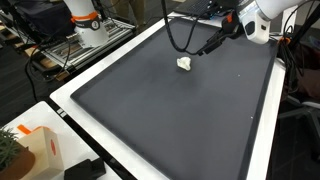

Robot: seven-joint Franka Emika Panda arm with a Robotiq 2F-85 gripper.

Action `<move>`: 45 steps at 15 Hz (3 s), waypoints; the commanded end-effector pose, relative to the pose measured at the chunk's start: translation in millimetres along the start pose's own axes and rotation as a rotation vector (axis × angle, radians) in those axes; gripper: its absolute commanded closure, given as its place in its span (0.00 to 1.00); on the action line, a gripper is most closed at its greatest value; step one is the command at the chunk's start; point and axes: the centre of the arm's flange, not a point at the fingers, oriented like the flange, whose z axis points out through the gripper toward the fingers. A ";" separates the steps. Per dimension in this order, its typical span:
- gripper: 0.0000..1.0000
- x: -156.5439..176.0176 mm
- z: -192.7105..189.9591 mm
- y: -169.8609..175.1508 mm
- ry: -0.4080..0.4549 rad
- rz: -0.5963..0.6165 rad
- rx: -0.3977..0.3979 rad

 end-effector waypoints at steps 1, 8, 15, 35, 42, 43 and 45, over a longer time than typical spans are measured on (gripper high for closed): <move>0.00 -55.0 13.3 11.5 0.070 0.011 0.031; 0.00 -56.5 15.4 21.2 0.236 0.010 0.026; 0.00 -66.3 23.7 33.7 0.276 0.027 0.023; 0.00 -130.3 52.8 86.5 0.523 0.131 0.229; 0.00 -149.4 50.3 85.0 0.495 0.058 0.221; 0.00 -158.5 53.5 83.7 0.492 0.040 0.216; 0.00 -167.8 55.2 82.5 0.492 0.029 0.213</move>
